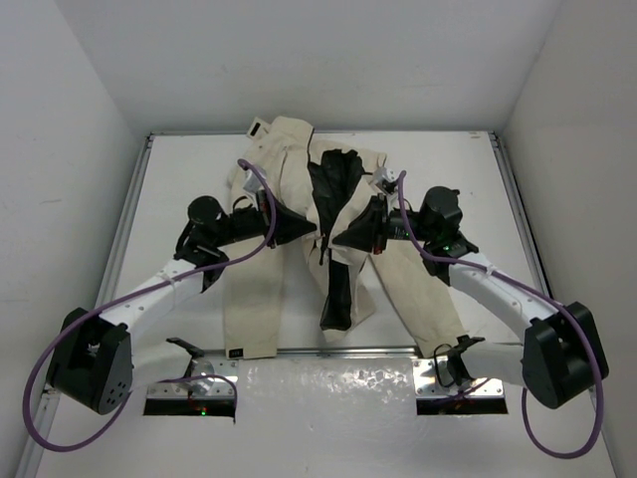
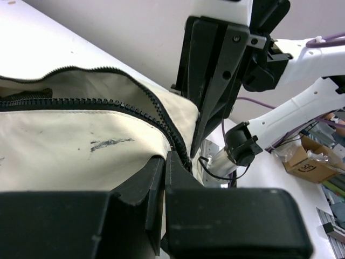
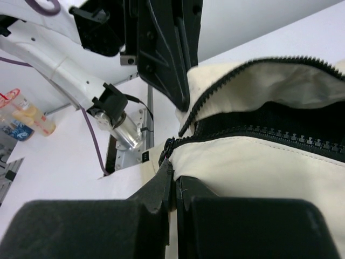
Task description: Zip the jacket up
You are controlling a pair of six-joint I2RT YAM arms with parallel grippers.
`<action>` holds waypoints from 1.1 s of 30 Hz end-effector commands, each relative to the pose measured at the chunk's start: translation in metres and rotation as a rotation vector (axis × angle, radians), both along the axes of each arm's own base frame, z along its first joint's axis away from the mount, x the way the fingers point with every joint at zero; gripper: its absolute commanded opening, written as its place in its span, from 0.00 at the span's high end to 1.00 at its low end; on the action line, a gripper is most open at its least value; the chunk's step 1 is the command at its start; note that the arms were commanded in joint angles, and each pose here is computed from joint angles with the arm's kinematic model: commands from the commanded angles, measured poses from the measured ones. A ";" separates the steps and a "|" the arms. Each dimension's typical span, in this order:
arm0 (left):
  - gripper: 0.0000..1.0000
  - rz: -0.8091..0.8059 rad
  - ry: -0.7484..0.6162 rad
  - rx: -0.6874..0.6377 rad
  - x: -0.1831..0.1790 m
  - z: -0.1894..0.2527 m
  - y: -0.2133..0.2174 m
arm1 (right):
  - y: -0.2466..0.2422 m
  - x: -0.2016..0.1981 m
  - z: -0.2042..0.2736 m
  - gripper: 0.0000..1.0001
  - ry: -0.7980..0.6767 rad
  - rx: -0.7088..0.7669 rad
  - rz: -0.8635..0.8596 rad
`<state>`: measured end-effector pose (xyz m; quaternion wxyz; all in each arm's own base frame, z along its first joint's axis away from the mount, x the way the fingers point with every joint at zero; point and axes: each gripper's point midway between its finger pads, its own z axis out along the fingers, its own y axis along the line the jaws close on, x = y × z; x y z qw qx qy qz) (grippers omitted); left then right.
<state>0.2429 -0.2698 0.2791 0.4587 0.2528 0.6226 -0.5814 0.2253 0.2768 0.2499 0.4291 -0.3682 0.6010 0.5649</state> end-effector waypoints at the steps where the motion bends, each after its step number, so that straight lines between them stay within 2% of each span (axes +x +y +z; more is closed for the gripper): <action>1: 1.00 -0.032 -0.088 -0.032 -0.012 0.014 -0.002 | 0.004 -0.004 0.022 1.00 -0.089 0.064 0.032; 14: 1.00 -0.036 -0.115 -0.062 -0.014 0.024 -0.003 | 0.007 -0.004 0.020 1.00 -0.076 0.091 0.020; 33: 1.00 -0.092 -0.149 -0.072 -0.031 0.027 -0.001 | 0.002 0.001 0.000 1.00 -0.119 0.000 -0.010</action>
